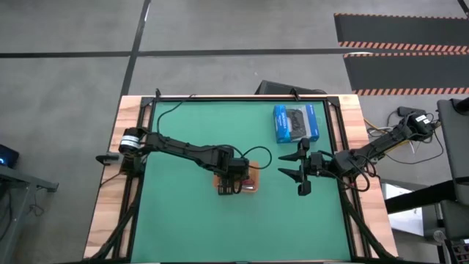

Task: Pick and place USB-C Cables
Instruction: Return to Home Position

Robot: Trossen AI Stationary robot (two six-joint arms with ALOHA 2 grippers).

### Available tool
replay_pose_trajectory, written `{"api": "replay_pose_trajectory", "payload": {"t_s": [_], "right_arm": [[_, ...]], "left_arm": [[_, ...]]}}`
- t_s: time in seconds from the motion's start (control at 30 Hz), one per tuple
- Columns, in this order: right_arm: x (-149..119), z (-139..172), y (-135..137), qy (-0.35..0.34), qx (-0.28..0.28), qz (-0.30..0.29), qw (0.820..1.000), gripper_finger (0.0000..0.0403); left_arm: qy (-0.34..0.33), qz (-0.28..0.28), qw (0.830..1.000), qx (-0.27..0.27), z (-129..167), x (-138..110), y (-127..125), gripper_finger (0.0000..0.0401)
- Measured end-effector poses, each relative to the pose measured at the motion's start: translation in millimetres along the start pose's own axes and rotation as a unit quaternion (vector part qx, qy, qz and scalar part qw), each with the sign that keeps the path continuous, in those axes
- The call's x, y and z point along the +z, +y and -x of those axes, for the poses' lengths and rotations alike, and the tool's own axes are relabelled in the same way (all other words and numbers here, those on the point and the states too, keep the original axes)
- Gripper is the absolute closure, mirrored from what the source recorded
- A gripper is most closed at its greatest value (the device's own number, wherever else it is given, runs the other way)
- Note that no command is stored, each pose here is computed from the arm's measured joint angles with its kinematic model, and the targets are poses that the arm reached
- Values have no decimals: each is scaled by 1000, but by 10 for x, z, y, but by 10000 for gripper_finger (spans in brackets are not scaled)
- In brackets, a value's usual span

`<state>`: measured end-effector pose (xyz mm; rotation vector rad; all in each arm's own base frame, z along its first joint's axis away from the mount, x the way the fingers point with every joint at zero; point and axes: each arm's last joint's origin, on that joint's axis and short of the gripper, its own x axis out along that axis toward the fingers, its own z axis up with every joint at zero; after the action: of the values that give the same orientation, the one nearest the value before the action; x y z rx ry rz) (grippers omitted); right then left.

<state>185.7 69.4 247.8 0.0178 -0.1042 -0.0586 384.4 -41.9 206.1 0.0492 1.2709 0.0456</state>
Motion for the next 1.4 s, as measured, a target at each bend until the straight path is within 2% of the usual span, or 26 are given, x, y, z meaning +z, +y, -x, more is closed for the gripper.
{"api": "replay_pose_trajectory", "payload": {"t_s": [0.2,0.43,0.6,0.77,0.93,1.23,1.4], "right_arm": [[0,0,0,0,0,0,1000,232],[-16,1,0,8,0,11,1000,232],[-32,4,2,16,7,36,999,232],[-72,8,2,30,8,44,999,233],[-120,15,0,38,8,47,998,247],[-190,8,-18,50,3,42,998,310],[-213,-31,-55,50,-9,49,998,354]], "left_arm": [[-9,-2,1000,20,63,2,12,131],[-54,-10,998,10,453,-34,-63,123],[-143,-31,989,28,797,-92,-235,123],[-256,-60,964,22,1048,-237,-432,123],[-341,-72,937,-4,1117,-507,-521,123],[-446,-52,893,-24,1132,-1011,-383,128],[-505,-53,861,-14,1142,-1235,-275,170]]}}
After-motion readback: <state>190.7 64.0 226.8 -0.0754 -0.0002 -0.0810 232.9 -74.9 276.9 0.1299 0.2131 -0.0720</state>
